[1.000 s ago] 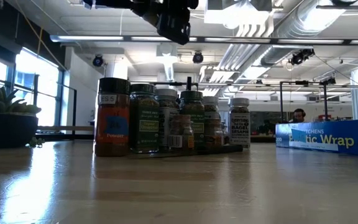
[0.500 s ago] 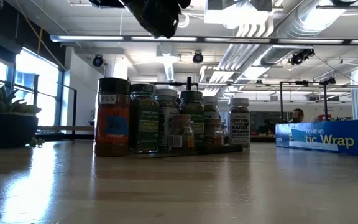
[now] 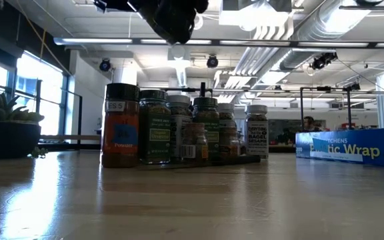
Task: Shelf spices
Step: Put the black lid seasoning bottle on the shelf
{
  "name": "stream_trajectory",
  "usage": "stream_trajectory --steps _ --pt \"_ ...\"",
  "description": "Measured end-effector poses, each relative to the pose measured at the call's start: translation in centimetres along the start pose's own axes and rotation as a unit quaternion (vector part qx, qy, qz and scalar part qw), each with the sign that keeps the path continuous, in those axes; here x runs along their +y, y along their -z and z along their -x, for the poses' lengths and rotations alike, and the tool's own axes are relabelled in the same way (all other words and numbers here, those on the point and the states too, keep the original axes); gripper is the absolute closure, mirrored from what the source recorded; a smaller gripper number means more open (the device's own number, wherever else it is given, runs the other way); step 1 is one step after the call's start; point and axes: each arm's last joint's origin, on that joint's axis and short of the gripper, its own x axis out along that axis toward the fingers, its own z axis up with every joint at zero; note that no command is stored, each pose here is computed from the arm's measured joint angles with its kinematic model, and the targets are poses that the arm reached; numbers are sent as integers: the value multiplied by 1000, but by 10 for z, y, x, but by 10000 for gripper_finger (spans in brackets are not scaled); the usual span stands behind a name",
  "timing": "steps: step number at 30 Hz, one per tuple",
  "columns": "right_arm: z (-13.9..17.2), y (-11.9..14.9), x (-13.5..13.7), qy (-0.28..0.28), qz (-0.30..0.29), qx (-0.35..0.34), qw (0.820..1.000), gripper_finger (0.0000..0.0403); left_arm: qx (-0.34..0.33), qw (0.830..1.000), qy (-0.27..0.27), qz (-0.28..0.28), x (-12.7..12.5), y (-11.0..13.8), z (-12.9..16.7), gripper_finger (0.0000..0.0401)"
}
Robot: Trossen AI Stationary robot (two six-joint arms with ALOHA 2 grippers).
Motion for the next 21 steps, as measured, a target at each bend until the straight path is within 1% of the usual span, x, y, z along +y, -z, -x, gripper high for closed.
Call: stream_trajectory --steps 2,8,10,13,16,17,18,20,21 --pt "0 0 0 0 1 1 1000 279 1 1000 -6 1 1 0 0 198" --pt "0 1 1 -4 -26 -1 1000 270 4 1000 -8 -9 1 1 0 201" --pt "1 0 1 -2 -27 0 1000 258 3 1000 -8 -15 2 0 0 201" --pt "7 -8 -6 4 -23 5 1000 228 -1 1000 -2 -23 6 -5 5 201" --pt "13 -17 -21 -2 -57 11 998 196 2 1000 8 -23 16 -21 10 201" --pt "16 -20 -27 -10 -77 13 997 185 8 999 7 -31 20 -26 12 201" --pt "19 -21 -33 -27 -96 15 995 176 20 999 -7 -44 26 -31 13 201" --pt "27 -26 -46 -71 -144 16 987 159 23 999 -22 -43 40 -49 17 201" --pt "30 -25 -50 -96 -155 24 983 153 30 998 -31 -47 46 -57 19 201"
